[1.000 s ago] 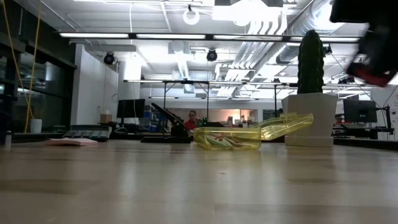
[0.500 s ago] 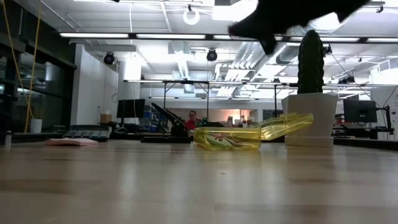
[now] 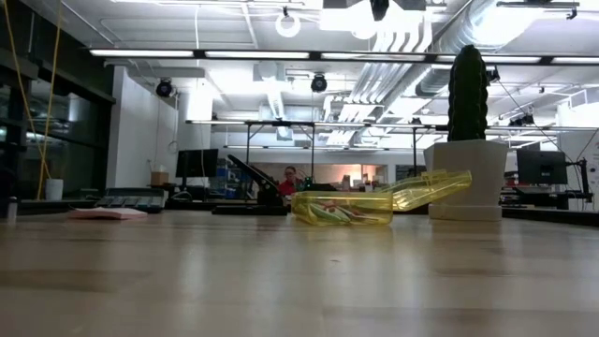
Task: Pack school essentials
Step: Put the pink small eraser into the yellow supply box, then put the green eraser into the yellow supply box
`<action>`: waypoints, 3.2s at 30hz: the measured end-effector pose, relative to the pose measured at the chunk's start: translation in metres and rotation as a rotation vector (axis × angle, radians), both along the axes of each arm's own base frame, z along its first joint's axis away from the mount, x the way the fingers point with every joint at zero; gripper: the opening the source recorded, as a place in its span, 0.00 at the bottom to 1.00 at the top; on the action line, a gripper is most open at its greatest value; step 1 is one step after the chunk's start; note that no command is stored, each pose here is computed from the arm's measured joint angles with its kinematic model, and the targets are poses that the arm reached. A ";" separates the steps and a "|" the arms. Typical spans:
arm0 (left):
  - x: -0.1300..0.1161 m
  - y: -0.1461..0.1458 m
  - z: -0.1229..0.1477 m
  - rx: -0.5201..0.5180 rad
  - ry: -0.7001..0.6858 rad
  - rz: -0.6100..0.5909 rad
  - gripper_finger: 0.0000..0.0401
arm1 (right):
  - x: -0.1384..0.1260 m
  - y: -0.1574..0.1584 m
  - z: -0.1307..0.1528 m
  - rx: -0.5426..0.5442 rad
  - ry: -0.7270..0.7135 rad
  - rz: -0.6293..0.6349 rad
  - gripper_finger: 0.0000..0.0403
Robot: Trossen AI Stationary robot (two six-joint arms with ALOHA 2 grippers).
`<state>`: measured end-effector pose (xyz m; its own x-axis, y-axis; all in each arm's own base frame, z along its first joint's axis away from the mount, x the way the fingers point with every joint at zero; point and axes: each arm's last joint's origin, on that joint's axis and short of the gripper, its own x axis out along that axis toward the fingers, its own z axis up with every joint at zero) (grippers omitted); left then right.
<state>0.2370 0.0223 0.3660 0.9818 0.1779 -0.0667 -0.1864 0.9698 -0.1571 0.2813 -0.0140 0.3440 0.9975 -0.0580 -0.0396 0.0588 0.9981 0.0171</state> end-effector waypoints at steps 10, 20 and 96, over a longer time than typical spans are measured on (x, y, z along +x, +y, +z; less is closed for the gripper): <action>0.000 0.004 0.000 -0.008 0.001 0.003 0.43 | 0.000 0.000 -0.001 0.001 0.006 0.001 0.01; 0.000 0.004 0.000 -0.020 -0.001 0.004 0.43 | 0.019 -0.012 -0.043 0.120 0.255 -0.100 0.01; -0.058 -0.002 0.029 -0.005 -0.106 0.025 0.43 | -0.004 0.012 -0.032 0.063 -0.246 0.035 0.50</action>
<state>0.1786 0.0206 0.3951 0.9787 0.2022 0.0362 -0.1925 0.9642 -0.1822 0.2771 -0.0024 0.3117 0.9790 -0.0281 0.2020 0.0102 0.9960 0.0892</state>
